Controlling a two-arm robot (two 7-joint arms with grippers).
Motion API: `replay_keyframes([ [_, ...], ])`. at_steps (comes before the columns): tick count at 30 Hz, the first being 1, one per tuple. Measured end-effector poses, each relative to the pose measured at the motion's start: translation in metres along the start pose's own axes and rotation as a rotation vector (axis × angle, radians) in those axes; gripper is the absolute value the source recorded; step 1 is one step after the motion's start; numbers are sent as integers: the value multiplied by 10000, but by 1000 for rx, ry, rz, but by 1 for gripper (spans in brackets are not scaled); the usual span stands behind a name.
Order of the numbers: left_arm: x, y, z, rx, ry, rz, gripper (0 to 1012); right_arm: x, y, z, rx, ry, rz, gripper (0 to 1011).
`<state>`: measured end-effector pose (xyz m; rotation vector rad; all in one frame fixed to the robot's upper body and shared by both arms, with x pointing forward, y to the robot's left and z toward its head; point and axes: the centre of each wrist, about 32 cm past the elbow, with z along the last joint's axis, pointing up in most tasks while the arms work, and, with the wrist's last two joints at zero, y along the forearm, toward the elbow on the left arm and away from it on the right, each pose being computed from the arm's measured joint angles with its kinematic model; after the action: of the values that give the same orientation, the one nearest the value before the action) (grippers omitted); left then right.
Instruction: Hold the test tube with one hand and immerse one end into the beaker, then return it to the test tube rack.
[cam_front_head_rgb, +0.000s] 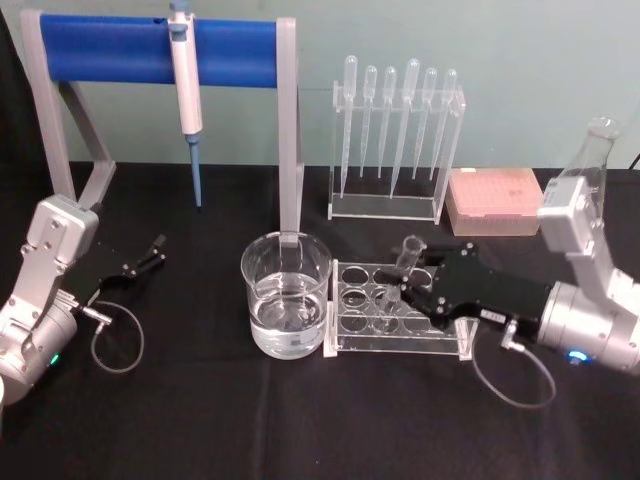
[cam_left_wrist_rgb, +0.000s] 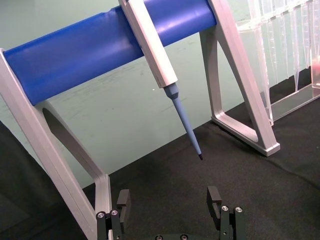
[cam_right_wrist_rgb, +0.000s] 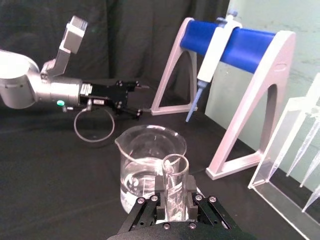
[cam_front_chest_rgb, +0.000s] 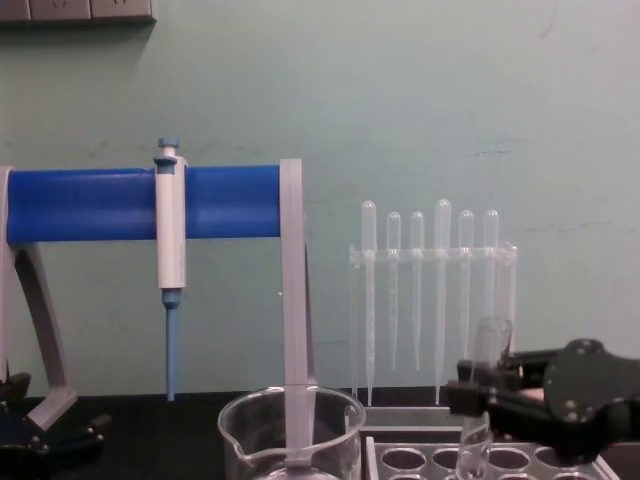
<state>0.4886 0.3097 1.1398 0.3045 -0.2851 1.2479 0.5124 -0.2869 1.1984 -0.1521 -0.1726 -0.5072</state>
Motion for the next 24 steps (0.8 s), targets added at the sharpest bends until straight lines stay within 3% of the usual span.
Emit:
replay_keyframes([
  [12, 0, 0, 0, 0, 0, 0, 1000, 221, -9, 334, 2, 64, 43, 234],
  [24, 0, 0, 0, 0, 0, 0, 1000, 403, 18, 885, -46, -11, 69, 234],
])
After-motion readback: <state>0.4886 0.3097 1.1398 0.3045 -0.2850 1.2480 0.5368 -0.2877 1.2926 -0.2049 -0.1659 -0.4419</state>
